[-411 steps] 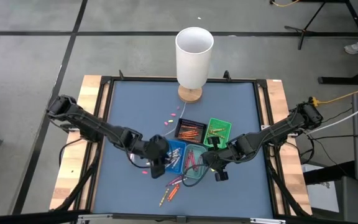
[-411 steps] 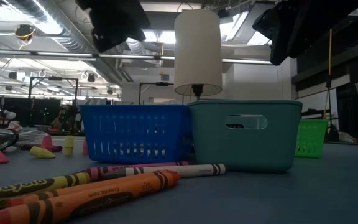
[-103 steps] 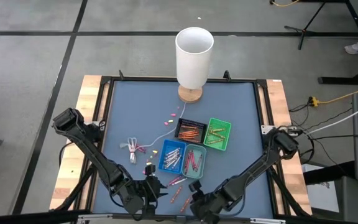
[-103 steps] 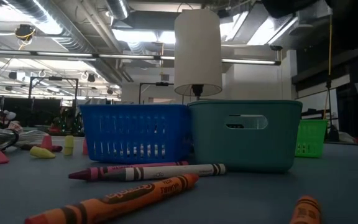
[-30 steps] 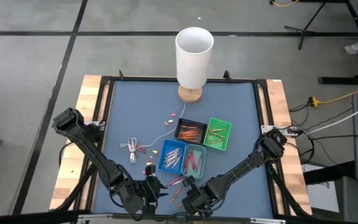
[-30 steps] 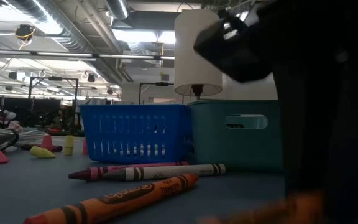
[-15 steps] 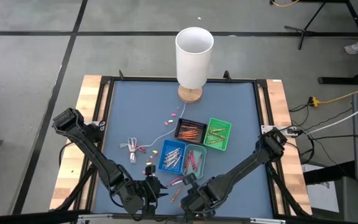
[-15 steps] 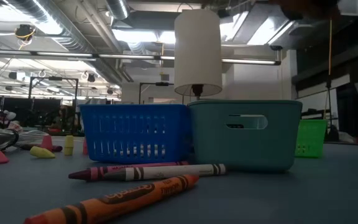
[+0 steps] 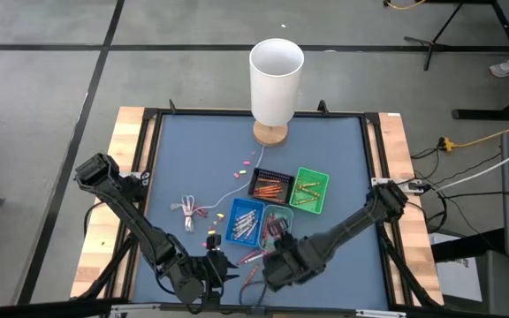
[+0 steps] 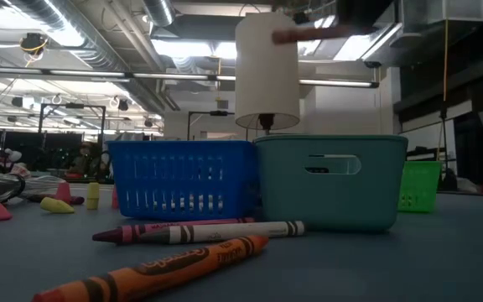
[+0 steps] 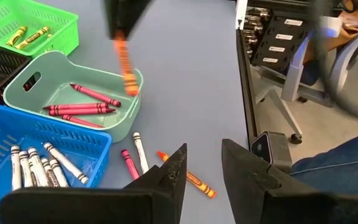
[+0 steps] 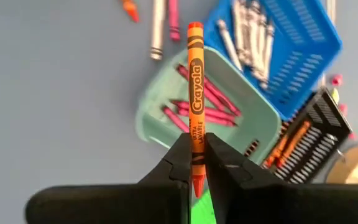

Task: Sort crayons
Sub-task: Put the orange crayon into the black bin

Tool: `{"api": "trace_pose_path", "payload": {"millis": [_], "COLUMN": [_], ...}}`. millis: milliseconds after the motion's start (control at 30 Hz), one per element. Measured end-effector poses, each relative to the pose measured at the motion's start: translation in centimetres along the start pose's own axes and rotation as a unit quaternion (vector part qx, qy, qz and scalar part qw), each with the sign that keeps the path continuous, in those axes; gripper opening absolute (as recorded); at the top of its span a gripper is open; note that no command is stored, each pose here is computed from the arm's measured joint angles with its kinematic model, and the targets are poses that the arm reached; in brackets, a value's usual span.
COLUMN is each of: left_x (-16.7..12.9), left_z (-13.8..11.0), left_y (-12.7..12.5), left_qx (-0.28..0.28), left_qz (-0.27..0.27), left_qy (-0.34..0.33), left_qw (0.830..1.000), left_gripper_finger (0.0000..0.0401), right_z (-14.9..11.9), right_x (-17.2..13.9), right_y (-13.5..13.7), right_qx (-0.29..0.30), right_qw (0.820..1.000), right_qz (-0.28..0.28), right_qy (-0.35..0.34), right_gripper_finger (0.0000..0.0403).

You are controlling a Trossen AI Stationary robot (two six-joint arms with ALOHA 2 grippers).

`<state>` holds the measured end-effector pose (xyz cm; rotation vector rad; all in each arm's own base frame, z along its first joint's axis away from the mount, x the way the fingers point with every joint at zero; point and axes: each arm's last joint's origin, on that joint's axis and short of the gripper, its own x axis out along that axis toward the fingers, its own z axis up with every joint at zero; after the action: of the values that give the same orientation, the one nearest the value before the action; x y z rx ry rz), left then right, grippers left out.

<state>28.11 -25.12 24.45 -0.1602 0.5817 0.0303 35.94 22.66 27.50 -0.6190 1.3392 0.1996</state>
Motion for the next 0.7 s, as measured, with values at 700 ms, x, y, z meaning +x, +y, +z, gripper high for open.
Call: {"api": "trace_pose_path", "payload": {"millis": [700], "left_x": [0.0], "left_z": [0.0], "left_y": [0.0], "left_qx": [0.0], "left_qz": [0.0], "left_qy": [0.0], "left_qw": [1.0], "left_gripper_finger": [0.0086], "right_z": [-3.3], "right_x": [4.2], "right_y": [-14.4], "right_qx": [0.17], "right_qw": [0.98], "right_qz": [-0.053], "right_qy": [0.089], "right_gripper_finger": [0.0027]}}
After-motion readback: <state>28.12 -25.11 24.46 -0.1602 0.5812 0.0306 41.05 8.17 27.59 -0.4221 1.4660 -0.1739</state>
